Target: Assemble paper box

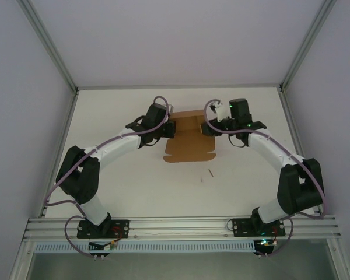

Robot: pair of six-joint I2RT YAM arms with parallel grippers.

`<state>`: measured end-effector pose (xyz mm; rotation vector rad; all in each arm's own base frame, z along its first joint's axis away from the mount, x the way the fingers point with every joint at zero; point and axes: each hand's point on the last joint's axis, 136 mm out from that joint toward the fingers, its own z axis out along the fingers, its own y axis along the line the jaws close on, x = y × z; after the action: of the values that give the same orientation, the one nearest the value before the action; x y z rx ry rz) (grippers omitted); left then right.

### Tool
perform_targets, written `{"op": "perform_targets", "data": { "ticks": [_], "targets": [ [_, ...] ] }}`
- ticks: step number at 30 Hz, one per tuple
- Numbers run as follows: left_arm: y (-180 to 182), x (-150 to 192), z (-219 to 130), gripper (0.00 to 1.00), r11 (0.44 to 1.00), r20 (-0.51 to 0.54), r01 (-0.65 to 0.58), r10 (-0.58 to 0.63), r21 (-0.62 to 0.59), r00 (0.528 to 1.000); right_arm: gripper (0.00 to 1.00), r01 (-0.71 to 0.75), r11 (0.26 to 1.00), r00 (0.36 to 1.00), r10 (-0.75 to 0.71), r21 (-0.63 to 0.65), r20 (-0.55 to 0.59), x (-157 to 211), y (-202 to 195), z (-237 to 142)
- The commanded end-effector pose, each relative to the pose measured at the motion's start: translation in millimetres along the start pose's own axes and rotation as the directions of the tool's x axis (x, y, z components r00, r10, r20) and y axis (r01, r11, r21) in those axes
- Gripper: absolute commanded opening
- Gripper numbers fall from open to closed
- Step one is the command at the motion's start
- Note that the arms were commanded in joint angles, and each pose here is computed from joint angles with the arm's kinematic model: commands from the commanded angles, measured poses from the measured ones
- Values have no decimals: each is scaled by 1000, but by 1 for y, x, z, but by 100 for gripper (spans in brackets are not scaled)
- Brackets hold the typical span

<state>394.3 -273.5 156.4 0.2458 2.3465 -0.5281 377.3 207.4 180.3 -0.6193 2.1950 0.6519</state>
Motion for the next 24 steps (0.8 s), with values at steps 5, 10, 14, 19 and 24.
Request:
{"op": "perform_targets", "data": {
  "ticks": [5, 10, 14, 19, 24],
  "targets": [
    [-17, -10, -5, 0, 998, 19, -22, 21, 53, 1000, 35, 5, 916, 989, -63, 400, 131, -42, -18, 21],
    [-9, -10, -8, 0, 1000, 25, -20, 20, 3, 1000, 0, -34, 838, 992, -39, 545, 122, -45, -35, 18],
    [-2, -12, -10, 0, 999, 31, 6, -4, -38, 999, 0, -31, 746, 998, -18, 666, 66, -35, -55, 11],
    [1, -13, -9, 0, 998, 25, 21, -19, -63, 1000, 0, -15, 708, 1000, 4, 706, 17, -21, -64, 10],
    [8, -16, -10, 0, 994, 32, 41, -37, -106, 999, 20, 11, 754, 999, 18, 656, -37, -11, -54, 12]
  ]
}}
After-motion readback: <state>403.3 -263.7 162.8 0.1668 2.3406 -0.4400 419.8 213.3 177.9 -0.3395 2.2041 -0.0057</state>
